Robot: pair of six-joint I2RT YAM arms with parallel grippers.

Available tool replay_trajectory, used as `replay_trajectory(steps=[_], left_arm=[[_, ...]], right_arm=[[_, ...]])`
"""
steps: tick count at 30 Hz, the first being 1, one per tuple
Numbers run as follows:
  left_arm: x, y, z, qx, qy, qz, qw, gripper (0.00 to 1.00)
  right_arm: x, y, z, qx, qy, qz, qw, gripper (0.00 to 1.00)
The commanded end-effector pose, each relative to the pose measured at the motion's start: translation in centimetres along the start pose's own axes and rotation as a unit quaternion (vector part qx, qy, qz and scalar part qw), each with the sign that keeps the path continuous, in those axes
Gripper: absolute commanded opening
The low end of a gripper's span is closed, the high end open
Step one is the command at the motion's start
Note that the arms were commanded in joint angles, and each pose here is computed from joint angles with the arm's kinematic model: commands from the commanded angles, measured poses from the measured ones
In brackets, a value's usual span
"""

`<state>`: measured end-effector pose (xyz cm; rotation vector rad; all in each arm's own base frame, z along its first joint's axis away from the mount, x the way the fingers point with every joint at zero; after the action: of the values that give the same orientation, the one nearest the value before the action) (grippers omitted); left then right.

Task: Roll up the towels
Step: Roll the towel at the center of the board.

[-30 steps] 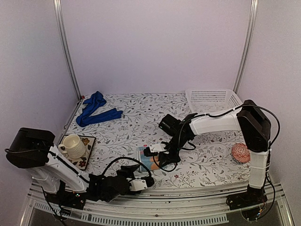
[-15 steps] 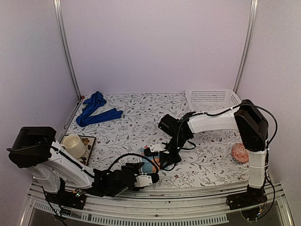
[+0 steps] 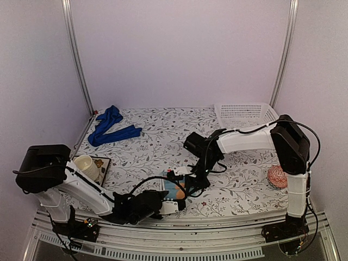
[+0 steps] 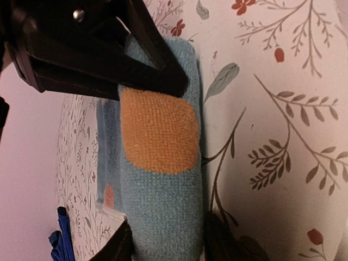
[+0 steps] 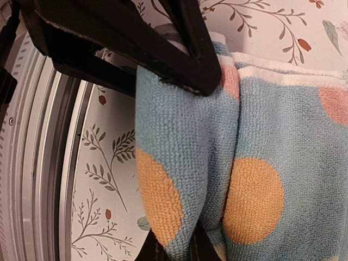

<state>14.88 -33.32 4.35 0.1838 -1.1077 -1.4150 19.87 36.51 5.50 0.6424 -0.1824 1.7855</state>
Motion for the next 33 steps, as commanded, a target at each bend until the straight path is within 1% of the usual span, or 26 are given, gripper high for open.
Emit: replay_trajectory(steps=[1,5,6,7,10,13,15,18,22,24,26,29,33], left_arm=[[-1.2,-0.3,-0.7,-0.023,0.027,-0.007,0.999,0.37],[-1.5,0.0,-1.1,-0.025,0.038,-0.004,0.999,0.33],[-1.6,-0.1,-1.2,-0.027,0.042,-0.006,0.999,0.26],[-1.7,-0.2,-1.3,-0.031,0.045,-0.007,0.998,0.21],[-1.7,-0.6,-1.4,-0.047,0.047,-0.009,0.998,0.14],[-1.5,-0.9,-1.3,-0.067,0.045,-0.005,0.997,0.0],[-1.4,-1.1,-1.2,-0.079,0.044,-0.002,0.996,0.0],[-1.1,-1.2,-1.2,-0.1,0.043,0.007,0.994,0.0],[-0.8,-1.0,-1.1,-0.138,0.041,0.04,0.989,0.0],[-0.6,-0.5,-1.1,-0.157,0.04,0.059,0.985,0.0],[-0.4,-0.2,-1.2,-0.183,0.036,0.079,0.979,0.0],[-0.6,0.3,-1.6,-0.211,0.044,0.104,0.971,0.0],[-0.5,0.8,-2.2,-0.252,0.058,0.143,0.955,0.0]], right_arm=[[-2.2,1.0,-1.2,0.037,0.034,-0.029,0.998,0.11],[-2.2,1.0,-1.2,0.037,0.034,-0.027,0.998,0.11],[-2.2,1.0,-1.2,0.037,0.033,-0.026,0.998,0.11],[-2.2,0.9,-1.1,0.036,0.033,-0.025,0.999,0.11],[-2.1,0.8,-0.9,0.029,0.032,-0.023,0.999,0.13],[-1.9,0.6,-0.2,0.008,0.027,-0.012,1.0,0.2],[-1.5,0.4,0.5,-0.015,0.02,-0.001,1.0,0.29],[-1.2,-0.1,2.1,-0.076,0.013,0.015,0.997,0.42],[-1.2,-0.4,4.3,-0.161,0.002,0.038,0.986,0.55],[-1.1,-0.3,5.6,-0.209,-0.008,0.053,0.977,0.6],[-1.2,-0.4,6.8,-0.257,-0.015,0.067,0.964,0.63],[-1.0,-0.6,8.9,-0.33,-0.027,0.083,0.94,0.64],[-0.1,0.0,10.8,-0.401,-0.045,0.12,0.907,0.64]])
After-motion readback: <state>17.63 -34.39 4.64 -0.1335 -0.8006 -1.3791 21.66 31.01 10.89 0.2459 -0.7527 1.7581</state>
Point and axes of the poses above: each gripper's point midway between its finger pads, its own z axis back along the fingers, its own y axis along the line the jaws close on, x = y × z, the point moved 3 cm from there along z, back along the fingers, and after that the axes turned 5 degrees about z, right-handed, at the moved point
